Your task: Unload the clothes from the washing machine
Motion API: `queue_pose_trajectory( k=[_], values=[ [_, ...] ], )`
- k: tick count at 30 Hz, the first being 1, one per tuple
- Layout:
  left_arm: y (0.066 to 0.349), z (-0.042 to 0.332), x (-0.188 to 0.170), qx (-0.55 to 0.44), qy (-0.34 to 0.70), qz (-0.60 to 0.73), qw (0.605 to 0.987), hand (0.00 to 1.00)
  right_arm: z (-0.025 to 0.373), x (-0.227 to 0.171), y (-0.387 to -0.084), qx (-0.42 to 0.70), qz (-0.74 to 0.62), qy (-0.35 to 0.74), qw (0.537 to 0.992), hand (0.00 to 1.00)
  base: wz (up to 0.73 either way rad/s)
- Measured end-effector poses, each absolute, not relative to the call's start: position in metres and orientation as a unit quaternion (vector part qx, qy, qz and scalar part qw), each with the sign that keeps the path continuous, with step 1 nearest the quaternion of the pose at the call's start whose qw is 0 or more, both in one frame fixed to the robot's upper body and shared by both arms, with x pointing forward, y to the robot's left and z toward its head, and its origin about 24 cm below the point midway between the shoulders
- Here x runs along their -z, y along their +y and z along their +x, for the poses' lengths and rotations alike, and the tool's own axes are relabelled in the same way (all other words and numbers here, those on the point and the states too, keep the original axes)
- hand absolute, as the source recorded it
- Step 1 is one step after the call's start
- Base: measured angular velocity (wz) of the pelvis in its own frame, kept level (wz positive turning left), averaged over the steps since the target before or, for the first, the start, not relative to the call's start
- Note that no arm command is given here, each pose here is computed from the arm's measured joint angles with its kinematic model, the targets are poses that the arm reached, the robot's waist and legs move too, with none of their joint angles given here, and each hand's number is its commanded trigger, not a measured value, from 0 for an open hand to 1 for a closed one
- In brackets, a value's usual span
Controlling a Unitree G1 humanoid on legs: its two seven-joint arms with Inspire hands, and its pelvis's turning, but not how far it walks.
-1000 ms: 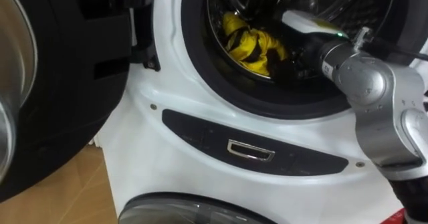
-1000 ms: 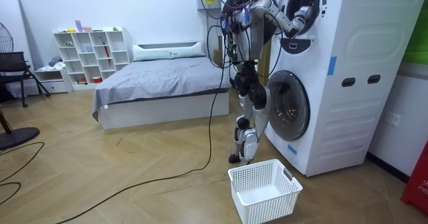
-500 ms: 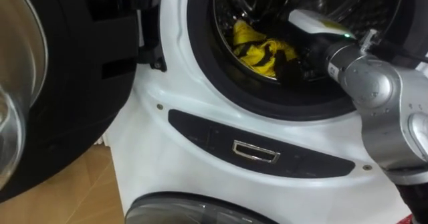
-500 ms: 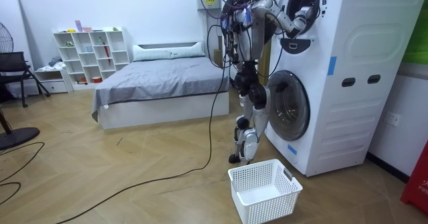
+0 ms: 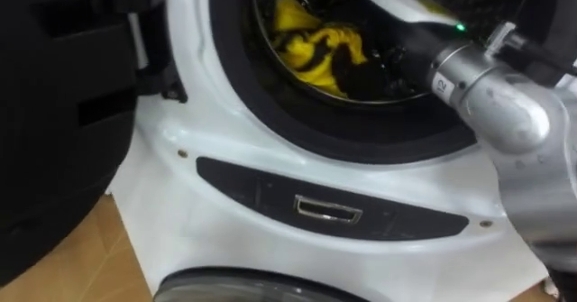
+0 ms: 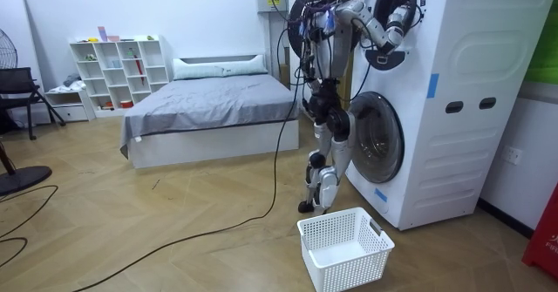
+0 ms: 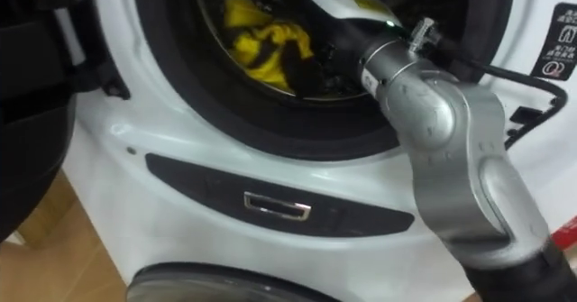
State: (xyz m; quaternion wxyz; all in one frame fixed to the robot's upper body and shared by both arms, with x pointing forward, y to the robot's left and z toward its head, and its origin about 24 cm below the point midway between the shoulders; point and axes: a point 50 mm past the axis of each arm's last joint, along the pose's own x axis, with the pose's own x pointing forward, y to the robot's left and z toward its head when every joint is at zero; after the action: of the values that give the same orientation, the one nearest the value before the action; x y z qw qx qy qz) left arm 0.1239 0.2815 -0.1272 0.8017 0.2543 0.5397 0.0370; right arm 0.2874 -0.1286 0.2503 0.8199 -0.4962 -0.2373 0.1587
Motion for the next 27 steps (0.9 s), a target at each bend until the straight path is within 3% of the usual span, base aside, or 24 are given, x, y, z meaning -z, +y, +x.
queue_pose_trajectory(
  k=[11, 27],
  values=[
    [0.297, 0.084, 0.131, -0.092, 0.560, 0.230, 0.791, 0.00, 0.228, -0.248, -0.156, -0.208, -0.326, -0.345, 0.855, 1.00, 0.06],
    [0.300, 0.052, 0.130, -0.115, 0.572, 0.235, 0.777, 0.00, 0.203, -0.244, -0.188, -0.225, -0.193, -0.340, 0.893, 1.00, 0.03]
  ],
)
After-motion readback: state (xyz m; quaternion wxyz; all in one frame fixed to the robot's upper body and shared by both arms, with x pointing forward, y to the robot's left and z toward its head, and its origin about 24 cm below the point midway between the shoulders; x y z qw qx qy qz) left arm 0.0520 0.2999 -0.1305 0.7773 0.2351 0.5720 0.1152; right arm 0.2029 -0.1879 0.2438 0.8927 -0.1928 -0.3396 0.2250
